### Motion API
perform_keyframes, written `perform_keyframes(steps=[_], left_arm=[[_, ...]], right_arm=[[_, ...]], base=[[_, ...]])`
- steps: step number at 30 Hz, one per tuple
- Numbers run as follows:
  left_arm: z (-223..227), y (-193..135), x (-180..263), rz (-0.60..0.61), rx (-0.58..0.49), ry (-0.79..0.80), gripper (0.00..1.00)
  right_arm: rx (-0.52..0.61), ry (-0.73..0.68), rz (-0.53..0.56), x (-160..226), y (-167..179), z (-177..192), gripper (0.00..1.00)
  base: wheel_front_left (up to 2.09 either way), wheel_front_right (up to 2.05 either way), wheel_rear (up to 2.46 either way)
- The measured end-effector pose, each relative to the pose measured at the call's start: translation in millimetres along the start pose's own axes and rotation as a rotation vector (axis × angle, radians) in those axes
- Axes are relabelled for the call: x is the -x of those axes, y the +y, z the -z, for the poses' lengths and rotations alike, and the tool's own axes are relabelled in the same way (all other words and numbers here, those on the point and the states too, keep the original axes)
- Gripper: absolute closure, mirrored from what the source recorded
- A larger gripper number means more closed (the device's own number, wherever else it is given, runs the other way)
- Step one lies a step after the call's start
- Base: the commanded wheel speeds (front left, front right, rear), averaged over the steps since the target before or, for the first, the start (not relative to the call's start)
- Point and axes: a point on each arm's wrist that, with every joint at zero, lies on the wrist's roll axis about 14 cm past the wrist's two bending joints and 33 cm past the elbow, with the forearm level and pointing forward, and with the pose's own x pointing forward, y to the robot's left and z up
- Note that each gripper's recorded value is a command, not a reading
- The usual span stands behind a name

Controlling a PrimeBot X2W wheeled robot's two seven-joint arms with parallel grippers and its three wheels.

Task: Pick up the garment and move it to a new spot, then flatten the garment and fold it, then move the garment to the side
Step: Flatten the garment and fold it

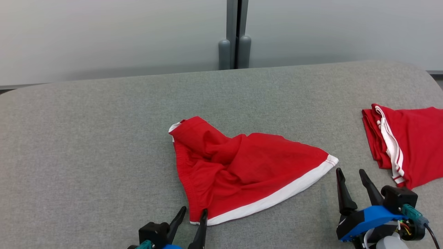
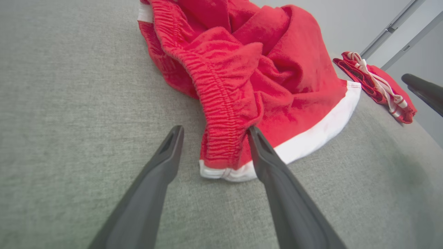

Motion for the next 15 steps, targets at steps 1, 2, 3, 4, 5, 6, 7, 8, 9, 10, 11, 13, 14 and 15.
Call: perform_keyframes(steps=[1, 2, 3, 4, 5, 6, 7, 8, 9, 10, 11, 13, 14, 15], left_arm=[[1.7, -0.3, -2.1, 0.003, 0.008, 0.008, 0.0], [3.0, 0.4, -4.2, 0.003, 0.016, 0.015, 0.0], [5.3, 2.0, -6.4, 0.0, 0.021, 0.026, 0.0], [5.6, 3.8, -8.9, -0.001, 0.018, 0.031, 0.53], [3.6, 5.9, -12.2, -0.005, 0.018, 0.029, 0.98], [1.5, 8.7, -15.7, -0.011, 0.016, 0.028, 1.0], [-1.2, 14.3, -18.6, -0.029, 0.011, 0.024, 1.0], [-5.2, 19.7, -21.2, -0.049, 0.01, 0.014, 1.0], [-10.1, 26.7, -23.2, -0.075, 0.011, 0.001, 1.0], [-14.6, 32.3, -24.8, -0.093, 0.011, -0.011, 1.0], [-18.3, 36.1, -26.1, -0.103, 0.004, -0.02, 1.0], [-22.0, 45.0, -25.6, -0.128, -0.014, -0.028, 1.0], [-23.0, 49.2, -24.8, -0.139, -0.026, -0.029, 1.0], [-25.6, 53.3, -24.4, -0.15, -0.037, -0.034, 1.0]], right_arm=[[0.0, -0.001, 0.001, -0.7, -0.2, -0.3, 0.0], [0.001, -0.003, 0.0, -1.5, -0.2, -0.9, 0.0], [0.0, -0.002, 0.001, -2.0, -0.5, -0.8, 0.0], [-0.001, -0.001, 0.0, -2.3, -0.2, -0.4, 0.0], [-0.001, 0.001, 0.0, -2.5, -0.1, 0.5, 0.0], [0.0, 0.0, 0.0, -3.0, -0.2, 0.4, 0.0], [-0.001, -0.001, 0.0, -3.7, -0.1, 0.0, 0.0], [-0.003, -0.004, 0.001, -4.5, -0.4, -1.1, 0.0], [-0.004, -0.007, -0.001, -5.3, 0.2, -1.8, 0.0], [-0.005, -0.01, -0.004, -6.1, 1.1, -3.0, 0.0], [-0.005, -0.011, -0.008, -6.6, 2.5, -3.2, 0.0], [-0.009, -0.014, -0.02, -7.1, 6.6, -4.1, 0.0], [-0.008, -0.016, -0.028, -7.0, 9.4, -4.7, 0.0], [-0.008, -0.017, -0.037, -6.9, 12.2, -5.3, 0.0]], base=[[0.0, 0.0, 0.0], [0.0, 0.0, 0.0], [0.0, 0.0, 0.0], [0.0, 0.0, 0.0], [0.0, 0.0, 0.0], [0.0, 0.0, 0.0], [0.0, 0.0, 0.0], [0.0, 0.0, 0.0], [0.0, 0.0, 0.0], [0.0, 0.0, 0.0], [0.0, 0.0, 0.0], [0.0, 0.0, 0.0], [0.0, 0.0, 0.0], [0.0, 0.0, 0.0]])
